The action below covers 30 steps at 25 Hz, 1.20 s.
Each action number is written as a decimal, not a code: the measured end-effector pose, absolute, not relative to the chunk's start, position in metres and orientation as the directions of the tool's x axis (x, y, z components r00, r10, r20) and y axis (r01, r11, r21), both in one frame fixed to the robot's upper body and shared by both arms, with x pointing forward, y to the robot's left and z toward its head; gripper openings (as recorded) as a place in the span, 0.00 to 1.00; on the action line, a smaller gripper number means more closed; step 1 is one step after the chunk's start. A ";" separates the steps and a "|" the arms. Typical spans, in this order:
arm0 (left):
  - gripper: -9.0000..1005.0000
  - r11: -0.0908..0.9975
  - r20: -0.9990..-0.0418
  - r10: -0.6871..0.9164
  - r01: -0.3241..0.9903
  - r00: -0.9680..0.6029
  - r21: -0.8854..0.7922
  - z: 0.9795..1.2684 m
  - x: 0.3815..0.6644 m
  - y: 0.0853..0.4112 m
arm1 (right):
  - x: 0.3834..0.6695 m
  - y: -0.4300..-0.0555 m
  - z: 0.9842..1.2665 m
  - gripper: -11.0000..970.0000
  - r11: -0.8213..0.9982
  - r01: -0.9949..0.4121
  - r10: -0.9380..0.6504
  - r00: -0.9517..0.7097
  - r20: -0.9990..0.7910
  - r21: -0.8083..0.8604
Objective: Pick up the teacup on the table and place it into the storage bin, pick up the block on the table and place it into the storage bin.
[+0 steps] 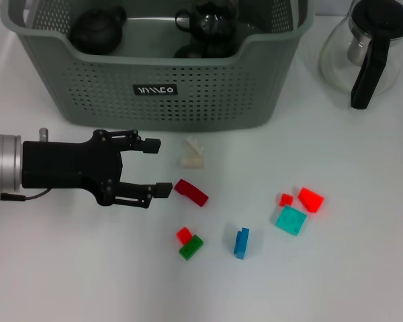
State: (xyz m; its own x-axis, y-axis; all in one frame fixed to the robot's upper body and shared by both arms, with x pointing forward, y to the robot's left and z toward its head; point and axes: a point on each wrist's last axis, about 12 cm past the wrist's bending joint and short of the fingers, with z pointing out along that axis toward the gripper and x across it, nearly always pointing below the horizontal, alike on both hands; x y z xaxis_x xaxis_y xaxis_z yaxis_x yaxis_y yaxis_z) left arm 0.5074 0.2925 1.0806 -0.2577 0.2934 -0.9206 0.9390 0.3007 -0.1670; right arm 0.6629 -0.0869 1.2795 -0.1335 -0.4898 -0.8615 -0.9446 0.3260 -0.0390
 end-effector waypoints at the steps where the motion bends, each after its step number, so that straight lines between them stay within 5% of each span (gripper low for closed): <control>1: 0.85 0.299 -0.922 0.292 0.940 -0.256 -0.166 1.081 0.508 0.292 | 0.665 -0.087 1.276 0.49 0.341 -0.939 -0.487 -0.140 -0.862 -0.040; 12: 0.85 0.294 -0.924 0.290 0.942 -0.248 -0.160 1.083 0.510 0.290 | 0.675 -0.108 1.256 0.49 0.439 -0.898 -0.496 -0.217 -0.841 -0.027; 25: 0.85 0.287 -0.930 0.282 0.946 -0.234 -0.151 1.080 0.510 0.281 | 0.646 -0.157 1.274 0.95 0.313 -0.949 -0.347 -0.162 -0.924 0.048; 30: 0.85 0.275 -0.934 0.286 0.952 -0.215 -0.135 1.079 0.509 0.280 | 0.610 -0.207 1.261 0.97 0.162 -0.983 -0.241 -0.125 -0.963 0.087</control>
State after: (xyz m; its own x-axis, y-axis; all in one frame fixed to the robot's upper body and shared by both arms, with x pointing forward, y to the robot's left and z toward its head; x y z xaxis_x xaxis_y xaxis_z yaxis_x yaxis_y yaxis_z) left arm 0.5086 0.2801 1.0794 -0.2147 0.2861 -0.9338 0.9521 0.2746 -0.1348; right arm 0.6101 -0.2072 1.2614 -0.1248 -0.2406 -0.9626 -0.9829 0.1621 0.0869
